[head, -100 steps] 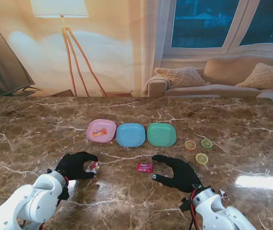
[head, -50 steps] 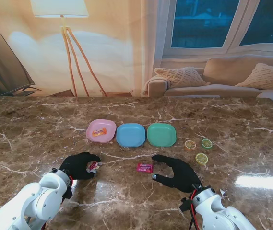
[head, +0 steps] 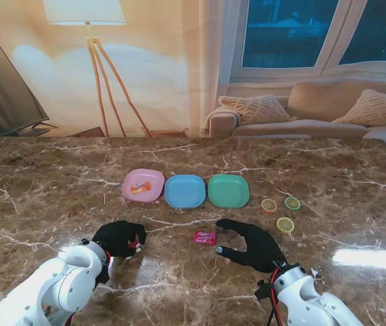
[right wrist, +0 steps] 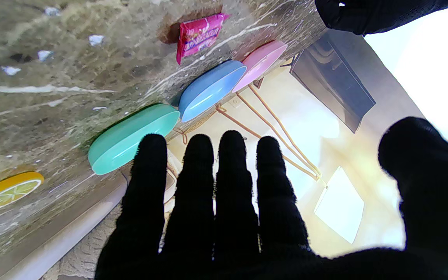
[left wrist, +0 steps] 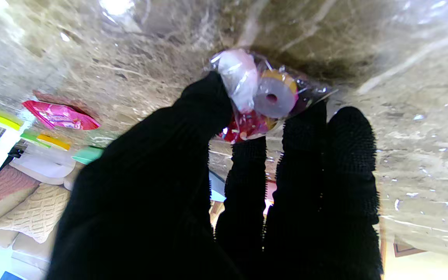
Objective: Portion candies into small dishes
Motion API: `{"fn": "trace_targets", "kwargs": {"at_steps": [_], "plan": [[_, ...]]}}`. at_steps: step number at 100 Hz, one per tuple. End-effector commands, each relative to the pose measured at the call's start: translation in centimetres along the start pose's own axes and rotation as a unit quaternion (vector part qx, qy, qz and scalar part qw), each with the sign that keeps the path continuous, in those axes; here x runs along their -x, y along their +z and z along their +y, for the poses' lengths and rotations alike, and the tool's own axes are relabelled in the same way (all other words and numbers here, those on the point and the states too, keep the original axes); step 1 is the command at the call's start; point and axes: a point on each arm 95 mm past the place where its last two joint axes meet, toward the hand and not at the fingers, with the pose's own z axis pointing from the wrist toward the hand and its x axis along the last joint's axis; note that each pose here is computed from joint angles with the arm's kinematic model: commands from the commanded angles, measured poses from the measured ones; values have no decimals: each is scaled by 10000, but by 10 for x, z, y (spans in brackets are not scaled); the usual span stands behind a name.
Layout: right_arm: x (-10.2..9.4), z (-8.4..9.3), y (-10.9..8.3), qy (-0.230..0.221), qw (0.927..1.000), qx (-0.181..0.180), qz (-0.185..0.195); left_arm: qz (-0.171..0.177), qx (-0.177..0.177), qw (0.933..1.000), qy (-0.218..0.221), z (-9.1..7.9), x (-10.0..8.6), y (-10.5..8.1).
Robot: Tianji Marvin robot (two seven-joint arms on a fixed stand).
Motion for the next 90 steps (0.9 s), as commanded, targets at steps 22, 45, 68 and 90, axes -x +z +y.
{"fn": "trace_targets", "kwargs": {"at_steps": [22, 45, 68, 90], "plan": [[1, -4, -4, 45, 10000, -60, -57, -115, -226, 9995, -176, 13, 0, -2], [2, -3, -4, 46, 10000, -39, -56, -266, -829, 9953, -417, -20, -11, -2], [4, -3, -5, 68, 9999, -31, -75, -367, -1393, 9881, -548, -70, -28, 18], [8, 0, -6, 81, 9999, 5, -125, -305, -1396, 9875, -658, -96, -44, 57]]}}
